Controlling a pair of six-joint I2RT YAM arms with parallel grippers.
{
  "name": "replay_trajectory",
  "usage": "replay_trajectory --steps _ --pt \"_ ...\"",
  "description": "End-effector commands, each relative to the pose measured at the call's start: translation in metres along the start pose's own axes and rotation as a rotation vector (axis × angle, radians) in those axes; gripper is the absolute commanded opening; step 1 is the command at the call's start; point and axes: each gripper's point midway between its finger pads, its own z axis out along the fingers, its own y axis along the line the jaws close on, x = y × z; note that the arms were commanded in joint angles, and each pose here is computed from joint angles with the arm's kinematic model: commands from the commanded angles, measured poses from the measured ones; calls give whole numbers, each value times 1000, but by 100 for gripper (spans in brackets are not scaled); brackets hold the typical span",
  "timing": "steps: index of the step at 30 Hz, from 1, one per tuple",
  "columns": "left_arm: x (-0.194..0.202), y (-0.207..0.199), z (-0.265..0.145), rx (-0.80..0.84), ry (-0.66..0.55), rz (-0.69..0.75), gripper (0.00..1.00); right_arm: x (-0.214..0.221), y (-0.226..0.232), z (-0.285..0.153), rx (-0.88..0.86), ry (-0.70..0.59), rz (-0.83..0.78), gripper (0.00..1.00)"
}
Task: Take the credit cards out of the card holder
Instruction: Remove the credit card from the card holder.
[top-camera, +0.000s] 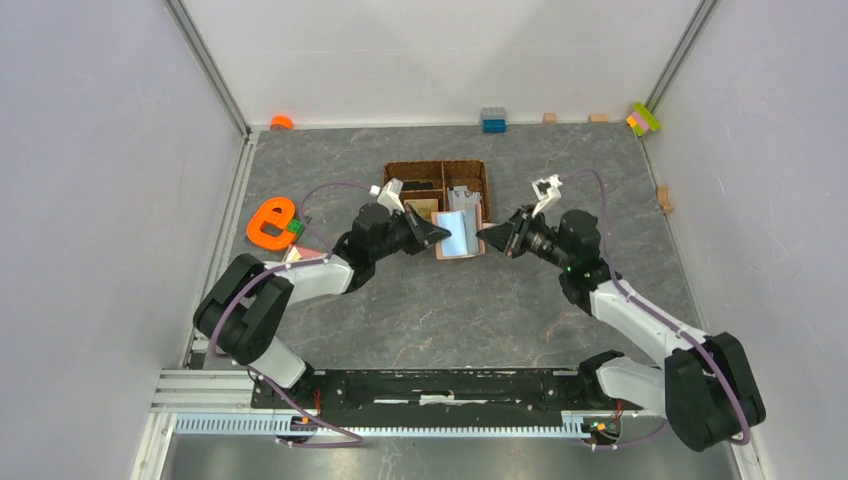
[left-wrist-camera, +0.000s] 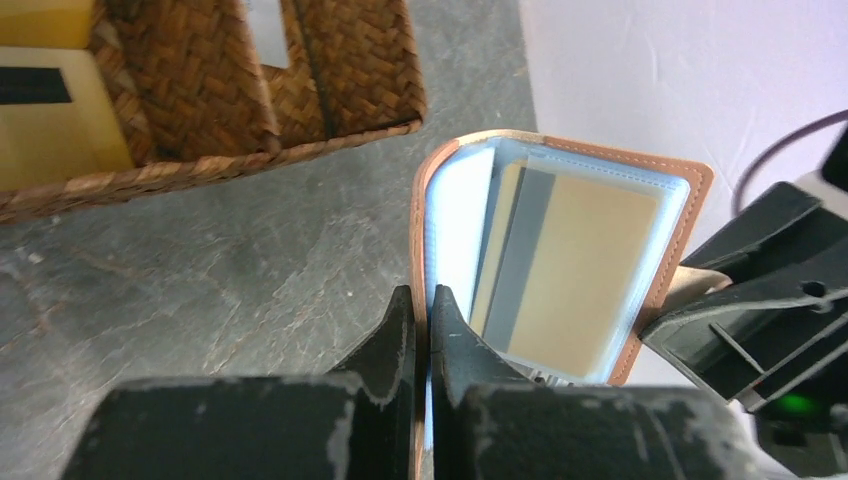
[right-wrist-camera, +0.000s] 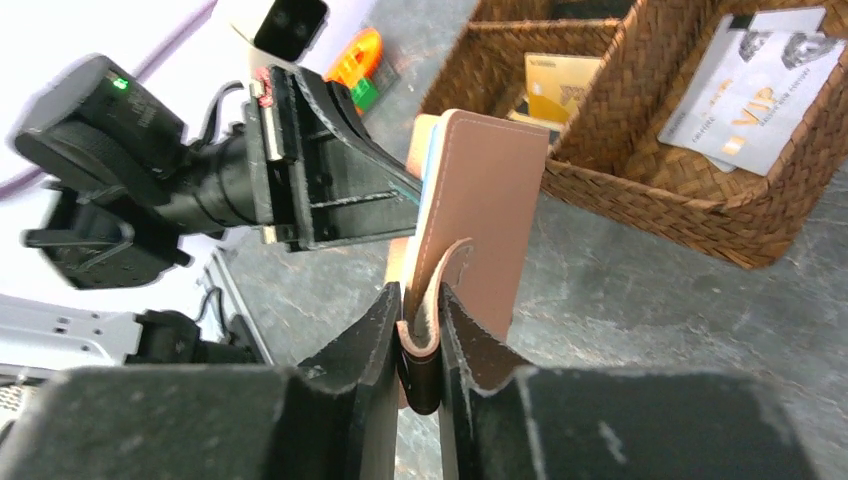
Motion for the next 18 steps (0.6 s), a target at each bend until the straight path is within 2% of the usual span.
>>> replay_trajectory --steps 1,4,6,10,11,12,13,15,18 --pt "2 9 -9 -137 61 -37 2 -2 2 10 65 135 -45 23" --pt "8 18 -13 -193 97 16 2 6 -21 9 159 162 -119 30" --pt "12 22 -13 -237 97 51 2 14 -34 9 185 160 -144 29" --pt "46 11 2 -188 163 109 2 34 -44 11 169 142 -138 25" --pt "54 14 5 -194 191 126 2 45 -36 11 129 146 -85 22" --pt "62 15 7 -195 217 145 2 46 -16 15 33 130 -97 21" --pt "68 18 8 -204 239 157 2 53 -8 18 21 158 -126 22" --pt "75 20 9 -209 259 182 2 62 -15 19 98 207 -204 26" --pt "77 16 9 -212 248 207 2 77 -35 15 158 222 -201 27"
